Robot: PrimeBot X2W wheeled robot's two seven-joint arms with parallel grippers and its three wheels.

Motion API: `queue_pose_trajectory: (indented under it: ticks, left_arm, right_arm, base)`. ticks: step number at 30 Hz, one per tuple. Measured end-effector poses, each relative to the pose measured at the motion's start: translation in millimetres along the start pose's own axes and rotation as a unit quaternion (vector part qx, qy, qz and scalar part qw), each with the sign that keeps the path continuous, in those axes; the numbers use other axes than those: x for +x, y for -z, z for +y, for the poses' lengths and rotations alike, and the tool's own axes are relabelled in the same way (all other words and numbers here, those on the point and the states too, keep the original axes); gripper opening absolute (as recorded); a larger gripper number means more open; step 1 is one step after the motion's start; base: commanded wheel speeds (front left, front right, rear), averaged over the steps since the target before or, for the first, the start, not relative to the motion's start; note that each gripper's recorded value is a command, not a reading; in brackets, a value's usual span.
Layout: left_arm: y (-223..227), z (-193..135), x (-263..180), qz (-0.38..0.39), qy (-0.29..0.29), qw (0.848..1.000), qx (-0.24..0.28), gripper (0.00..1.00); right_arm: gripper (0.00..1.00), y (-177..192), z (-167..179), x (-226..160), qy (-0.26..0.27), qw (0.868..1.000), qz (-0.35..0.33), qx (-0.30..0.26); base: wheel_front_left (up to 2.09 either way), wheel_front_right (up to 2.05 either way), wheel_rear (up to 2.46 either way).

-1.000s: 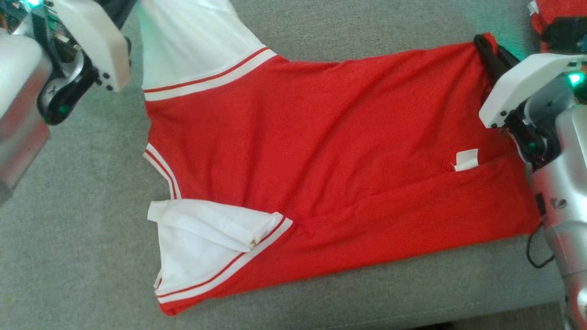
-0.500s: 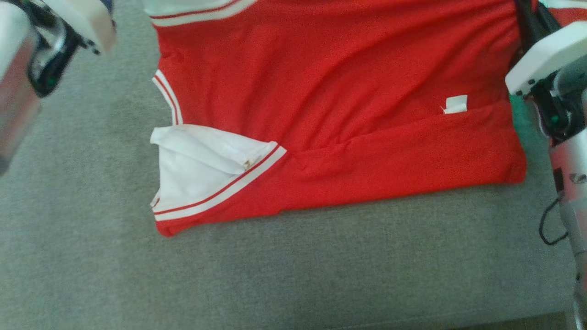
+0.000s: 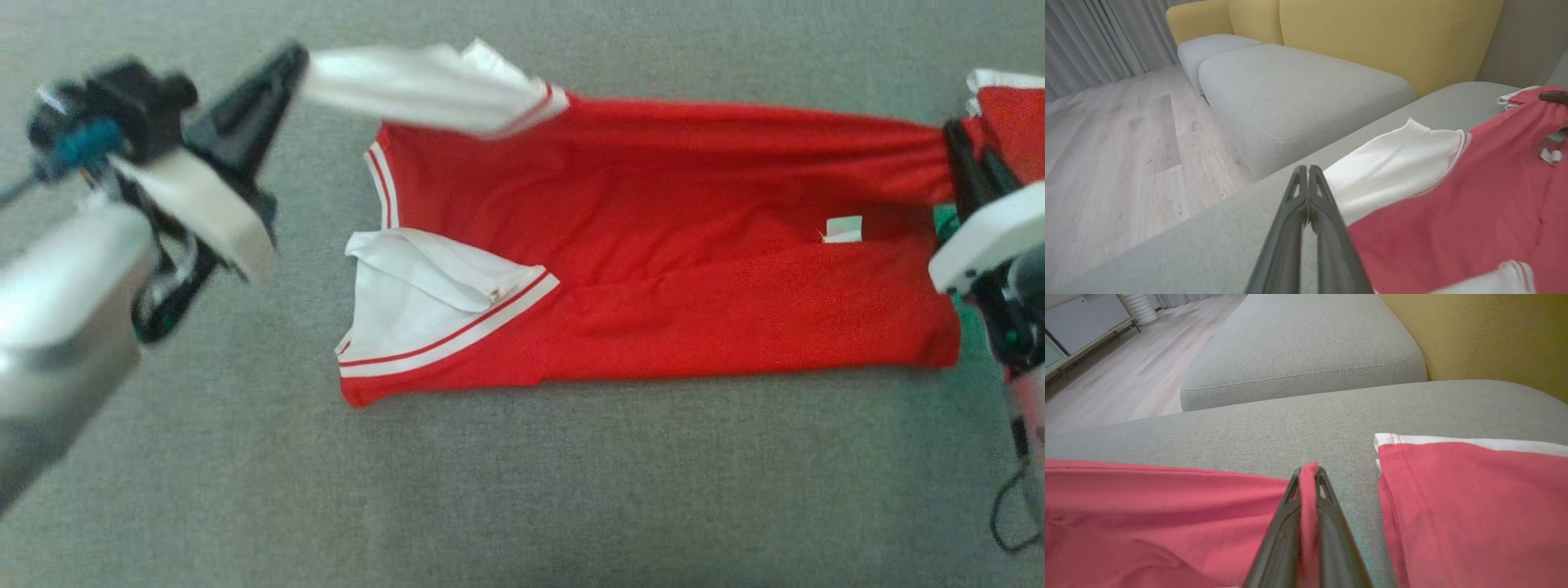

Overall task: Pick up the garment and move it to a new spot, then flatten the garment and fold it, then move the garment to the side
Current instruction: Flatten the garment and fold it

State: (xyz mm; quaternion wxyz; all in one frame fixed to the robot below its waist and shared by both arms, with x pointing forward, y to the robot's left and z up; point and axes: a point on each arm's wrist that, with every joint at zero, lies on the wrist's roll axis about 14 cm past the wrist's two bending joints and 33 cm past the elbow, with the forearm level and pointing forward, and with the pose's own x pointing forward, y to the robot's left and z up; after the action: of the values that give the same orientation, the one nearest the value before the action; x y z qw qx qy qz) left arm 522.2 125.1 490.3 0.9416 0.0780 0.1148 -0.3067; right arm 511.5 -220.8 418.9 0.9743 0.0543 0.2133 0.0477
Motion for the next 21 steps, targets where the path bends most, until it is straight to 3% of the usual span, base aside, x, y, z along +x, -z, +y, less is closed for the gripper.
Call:
queue_pose_trajectory:
  ticks: [19,21]
  left_arm:
    - [77,-87,-80,0.073,-0.003,0.991,-0.112,0.0]
    - [86,-93,-83,0.084,-0.005,0.988,-0.127,0.0]
  right_arm:
    - [0.0,56,-2,-53,0.016,0.999,0.044,0.021]
    - [0.41,60,-1,-54,0.018,0.998,0.048,0.022]
  base:
    - [0.0,0.0,0.0]
    - [0.0,0.0,0.0]
